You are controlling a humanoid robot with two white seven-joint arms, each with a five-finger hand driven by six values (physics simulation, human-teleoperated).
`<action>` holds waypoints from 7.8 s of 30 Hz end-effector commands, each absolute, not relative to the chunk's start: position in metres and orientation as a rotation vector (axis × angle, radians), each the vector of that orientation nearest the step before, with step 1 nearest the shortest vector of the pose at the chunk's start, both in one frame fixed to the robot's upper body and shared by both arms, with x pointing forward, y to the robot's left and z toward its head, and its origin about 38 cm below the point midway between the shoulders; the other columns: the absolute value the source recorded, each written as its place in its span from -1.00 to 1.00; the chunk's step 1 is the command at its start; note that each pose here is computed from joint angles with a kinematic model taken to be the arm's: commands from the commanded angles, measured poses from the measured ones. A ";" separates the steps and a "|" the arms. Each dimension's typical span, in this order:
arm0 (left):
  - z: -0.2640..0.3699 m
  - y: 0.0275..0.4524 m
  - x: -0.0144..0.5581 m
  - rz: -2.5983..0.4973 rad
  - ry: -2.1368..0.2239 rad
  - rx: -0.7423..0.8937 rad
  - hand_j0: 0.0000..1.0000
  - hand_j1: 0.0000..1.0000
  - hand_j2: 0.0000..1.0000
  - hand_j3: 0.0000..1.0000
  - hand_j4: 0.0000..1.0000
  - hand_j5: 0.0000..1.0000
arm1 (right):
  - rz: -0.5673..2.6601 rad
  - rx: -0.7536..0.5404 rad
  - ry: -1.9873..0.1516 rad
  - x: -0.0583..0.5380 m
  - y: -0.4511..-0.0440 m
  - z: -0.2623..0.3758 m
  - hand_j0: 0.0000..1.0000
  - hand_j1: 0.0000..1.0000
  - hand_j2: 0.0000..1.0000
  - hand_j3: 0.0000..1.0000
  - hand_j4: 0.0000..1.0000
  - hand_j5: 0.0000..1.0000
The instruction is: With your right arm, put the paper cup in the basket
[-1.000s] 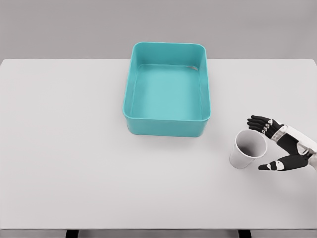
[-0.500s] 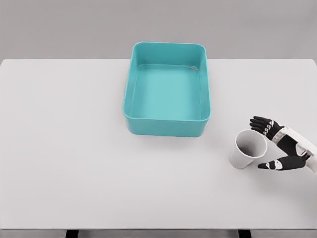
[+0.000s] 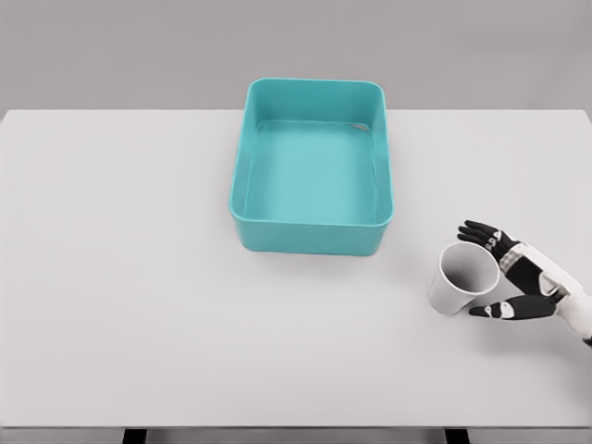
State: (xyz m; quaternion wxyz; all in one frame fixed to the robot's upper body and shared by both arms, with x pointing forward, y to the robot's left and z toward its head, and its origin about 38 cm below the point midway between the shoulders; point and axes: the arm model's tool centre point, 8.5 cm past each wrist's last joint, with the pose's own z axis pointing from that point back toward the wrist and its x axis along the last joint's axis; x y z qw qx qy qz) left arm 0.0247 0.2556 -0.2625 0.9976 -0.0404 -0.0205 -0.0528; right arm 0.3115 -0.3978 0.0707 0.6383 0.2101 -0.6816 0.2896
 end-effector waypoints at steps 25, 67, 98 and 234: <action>-0.263 0.256 0.025 -0.106 -0.042 -0.081 1.00 1.00 1.00 1.00 1.00 1.00 | 0.670 0.515 -1.563 0.310 -0.375 0.059 1.00 1.00 1.00 1.00 1.00 1.00; -0.263 0.256 0.025 -0.106 -0.041 -0.081 1.00 1.00 1.00 1.00 1.00 1.00 | 0.639 0.461 -1.732 0.375 -0.374 0.135 0.20 0.20 0.20 0.20 0.20 0.20; -0.263 0.256 0.025 -0.104 -0.041 -0.081 1.00 1.00 1.00 1.00 1.00 1.00 | 0.570 0.493 -1.771 0.430 -0.347 0.163 0.21 0.21 0.21 0.21 0.21 0.21; -0.263 0.256 0.025 -0.106 -0.041 -0.081 1.00 1.00 1.00 1.00 1.00 1.00 | 1.000 -0.028 -1.729 0.375 -0.359 0.255 1.00 1.00 1.00 1.00 1.00 1.00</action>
